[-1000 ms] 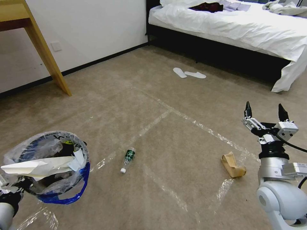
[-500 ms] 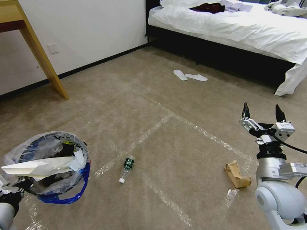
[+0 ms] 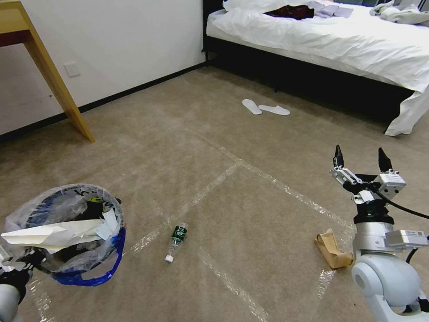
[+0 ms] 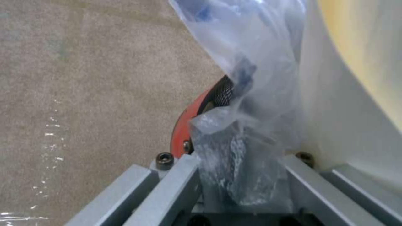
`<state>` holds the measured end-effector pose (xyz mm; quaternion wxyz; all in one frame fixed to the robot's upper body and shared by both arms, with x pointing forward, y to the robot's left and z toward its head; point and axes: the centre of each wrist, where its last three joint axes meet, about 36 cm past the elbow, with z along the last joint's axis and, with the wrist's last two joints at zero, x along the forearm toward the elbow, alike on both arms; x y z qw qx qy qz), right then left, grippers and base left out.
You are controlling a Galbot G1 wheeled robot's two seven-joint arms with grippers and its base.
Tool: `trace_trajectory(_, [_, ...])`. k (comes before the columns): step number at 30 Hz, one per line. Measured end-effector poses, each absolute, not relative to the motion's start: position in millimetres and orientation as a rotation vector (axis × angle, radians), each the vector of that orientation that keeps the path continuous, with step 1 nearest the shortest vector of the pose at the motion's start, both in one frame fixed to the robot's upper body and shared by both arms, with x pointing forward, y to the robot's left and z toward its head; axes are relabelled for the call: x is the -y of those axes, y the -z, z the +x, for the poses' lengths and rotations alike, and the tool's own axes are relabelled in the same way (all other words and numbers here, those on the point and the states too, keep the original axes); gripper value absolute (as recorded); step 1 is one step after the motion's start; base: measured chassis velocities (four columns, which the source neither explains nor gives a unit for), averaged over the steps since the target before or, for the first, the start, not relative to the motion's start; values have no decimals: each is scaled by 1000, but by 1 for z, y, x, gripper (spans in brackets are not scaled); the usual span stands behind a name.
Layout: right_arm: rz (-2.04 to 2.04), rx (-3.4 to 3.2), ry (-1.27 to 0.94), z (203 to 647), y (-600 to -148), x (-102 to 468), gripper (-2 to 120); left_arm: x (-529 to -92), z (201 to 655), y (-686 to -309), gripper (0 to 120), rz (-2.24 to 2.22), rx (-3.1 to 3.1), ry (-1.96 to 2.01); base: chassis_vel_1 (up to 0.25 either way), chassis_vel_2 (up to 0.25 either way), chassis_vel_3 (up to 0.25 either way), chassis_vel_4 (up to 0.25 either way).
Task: Pick up the trash bin and place the garbage on the floor into it.
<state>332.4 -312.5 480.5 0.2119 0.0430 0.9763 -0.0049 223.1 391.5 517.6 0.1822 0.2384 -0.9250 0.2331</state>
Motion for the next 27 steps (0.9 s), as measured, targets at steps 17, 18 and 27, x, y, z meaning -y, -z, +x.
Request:
trace_trajectory(17, [-105, -2971, -326, 364, -536, 253, 100, -392, 217, -519, 0, 698, 2604, -659, 0, 0, 0, 0])
trace_trajectory(18, [-105, -2971, -326, 364, -536, 253, 100, -392, 217, -519, 0, 698, 2604, -659, 0, 0, 0, 0])
trace_trajectory(27, [-345, -3455, -760, 423, -572, 189, 100, -391, 212, -521, 0, 731, 2607, -658, 0, 0, 0, 0])
